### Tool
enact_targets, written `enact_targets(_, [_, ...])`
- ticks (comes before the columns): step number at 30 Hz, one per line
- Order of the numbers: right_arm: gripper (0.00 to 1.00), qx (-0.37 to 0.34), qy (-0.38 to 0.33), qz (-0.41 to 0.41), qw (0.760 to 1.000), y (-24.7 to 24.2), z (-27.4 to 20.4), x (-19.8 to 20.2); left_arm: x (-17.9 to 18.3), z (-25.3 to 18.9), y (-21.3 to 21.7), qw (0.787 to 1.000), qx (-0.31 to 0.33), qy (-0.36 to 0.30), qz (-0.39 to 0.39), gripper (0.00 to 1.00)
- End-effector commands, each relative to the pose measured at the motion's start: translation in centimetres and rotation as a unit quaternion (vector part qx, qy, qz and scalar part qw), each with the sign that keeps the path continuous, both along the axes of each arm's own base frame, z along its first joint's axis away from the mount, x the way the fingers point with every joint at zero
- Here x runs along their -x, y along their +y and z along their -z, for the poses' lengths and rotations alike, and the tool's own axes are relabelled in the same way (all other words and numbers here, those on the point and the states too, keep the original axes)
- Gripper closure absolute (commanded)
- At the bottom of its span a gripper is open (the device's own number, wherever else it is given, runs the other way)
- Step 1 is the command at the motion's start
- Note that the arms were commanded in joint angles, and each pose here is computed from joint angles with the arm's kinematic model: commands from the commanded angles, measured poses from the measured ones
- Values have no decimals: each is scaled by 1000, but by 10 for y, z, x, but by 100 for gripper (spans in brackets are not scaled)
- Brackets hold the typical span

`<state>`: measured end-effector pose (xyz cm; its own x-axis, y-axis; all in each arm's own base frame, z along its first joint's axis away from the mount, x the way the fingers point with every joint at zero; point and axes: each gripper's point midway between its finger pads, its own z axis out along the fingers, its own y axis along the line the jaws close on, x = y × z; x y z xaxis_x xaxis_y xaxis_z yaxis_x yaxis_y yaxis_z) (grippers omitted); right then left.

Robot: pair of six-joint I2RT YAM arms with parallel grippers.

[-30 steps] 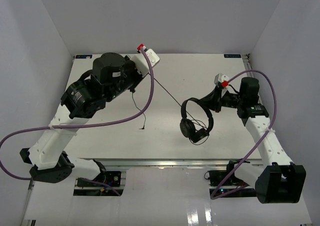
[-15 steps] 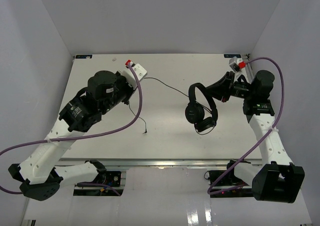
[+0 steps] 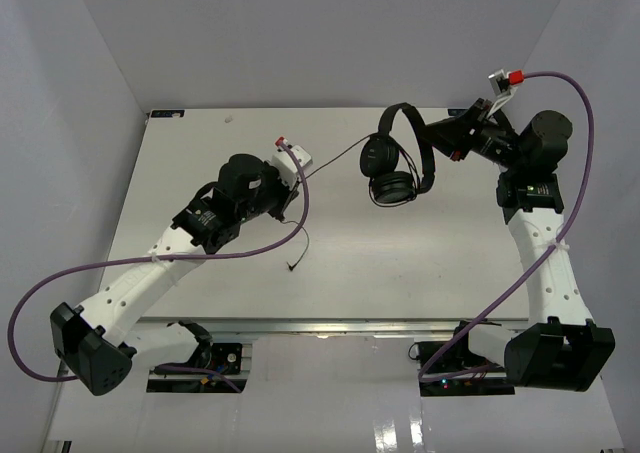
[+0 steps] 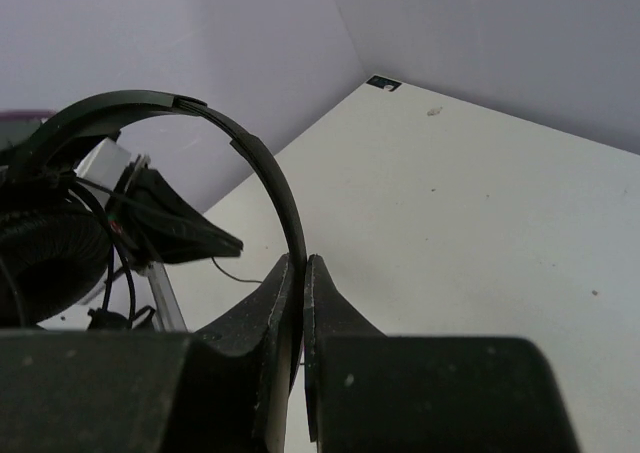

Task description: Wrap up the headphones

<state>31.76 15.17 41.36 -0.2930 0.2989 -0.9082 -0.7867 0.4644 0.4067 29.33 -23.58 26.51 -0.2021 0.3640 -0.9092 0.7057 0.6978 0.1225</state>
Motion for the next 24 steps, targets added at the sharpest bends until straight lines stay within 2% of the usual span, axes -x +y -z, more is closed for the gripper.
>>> enact_targets(1, [92, -65, 48, 63, 995, -10, -34, -24, -3, -7, -27, 997, 75, 0, 30, 100])
enact_targets(7, [92, -97, 78, 114, 986, -14, -38, -49, -6, -3, -48, 992, 113, 18, 56, 100])
enact_targets(15, [92, -81, 104, 130, 983, 19, -11, -62, -16, -17, -83, 979, 189, 40, 68, 100])
enact_targets(21, [92, -73, 137, 204, 967, 17, 5, -83, -13, -6, -119, 972, 212, 65, 78, 100])
enact_targets(24, [92, -65, 127, 251, 957, 8, 7, -95, -9, -5, -131, 970, 218, 68, 82, 100])
